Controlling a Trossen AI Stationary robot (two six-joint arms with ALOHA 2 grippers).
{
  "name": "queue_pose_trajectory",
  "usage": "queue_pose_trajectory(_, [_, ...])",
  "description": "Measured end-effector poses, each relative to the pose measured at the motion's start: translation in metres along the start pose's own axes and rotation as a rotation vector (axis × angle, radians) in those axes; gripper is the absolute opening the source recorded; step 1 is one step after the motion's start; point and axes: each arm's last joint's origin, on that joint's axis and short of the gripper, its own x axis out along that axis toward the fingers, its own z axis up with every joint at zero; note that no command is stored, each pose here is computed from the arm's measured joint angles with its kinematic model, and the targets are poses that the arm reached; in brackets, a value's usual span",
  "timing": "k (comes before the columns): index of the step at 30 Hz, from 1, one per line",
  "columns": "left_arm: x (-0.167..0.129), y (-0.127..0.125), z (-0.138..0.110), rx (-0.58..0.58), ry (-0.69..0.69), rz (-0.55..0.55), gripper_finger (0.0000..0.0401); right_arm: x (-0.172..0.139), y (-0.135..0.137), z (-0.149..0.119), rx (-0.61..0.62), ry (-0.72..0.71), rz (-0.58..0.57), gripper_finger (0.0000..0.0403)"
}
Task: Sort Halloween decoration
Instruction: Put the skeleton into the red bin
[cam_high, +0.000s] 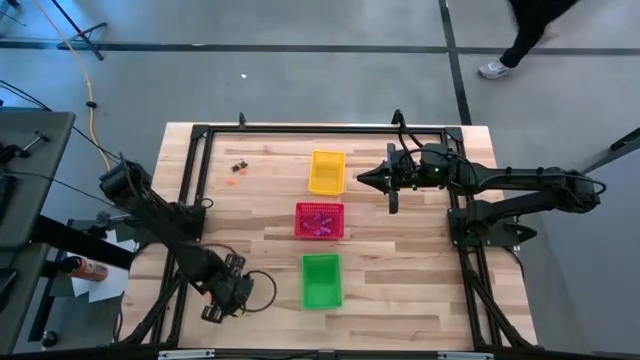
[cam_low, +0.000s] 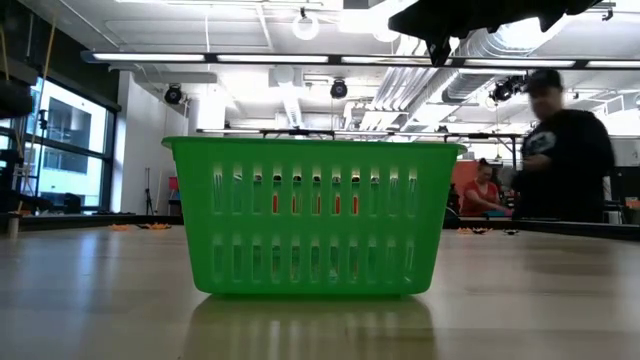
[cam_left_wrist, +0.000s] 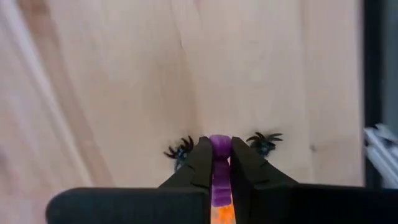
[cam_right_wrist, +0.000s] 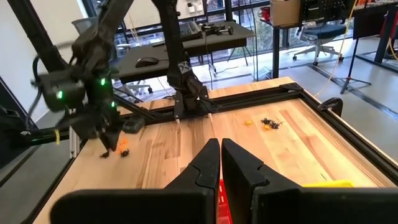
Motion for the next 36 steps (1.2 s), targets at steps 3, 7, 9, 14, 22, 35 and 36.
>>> queue_pose_trajectory(3, [-0.026,0.014,-0.002,0.037,-0.044,0.0,0.0005,0.0,0.0,0.0,-0.016,0.0,0.0,0.0012])
queue_pose_trajectory(7, [-0.061,0.052,-0.006,-0.01,-0.129,0.103,0.0006,0.0,0.0,0.0,-0.034,0.0,-0.001,0.0012])
queue_pose_trajectory(9, [-0.079,0.074,-0.006,-0.06,-0.217,0.166,0.0006,0.0,0.0,0.0,-0.034,0.0,-0.001,0.0012])
queue_pose_trajectory(14, [-0.117,0.131,0.007,-0.211,-0.543,0.338,0.0007,0.0,0.0,0.0,-0.03,-0.004,0.0,0.0012])
queue_pose_trajectory(22, [-0.169,0.21,0.039,-0.388,-1.164,0.502,0.0007,0.0,0.002,0.002,-0.004,-0.021,0.041,0.0012])
queue_pose_trajectory(35, [-0.174,0.192,0.065,-0.249,-1.441,0.255,0.0007,0.0,0.007,0.012,-0.025,-0.121,0.069,0.0012])
queue_pose_trajectory(36, [-0.172,0.189,0.065,-0.249,-1.449,0.257,0.0007,0.0,0.007,0.012,-0.029,-0.119,0.068,0.0012])
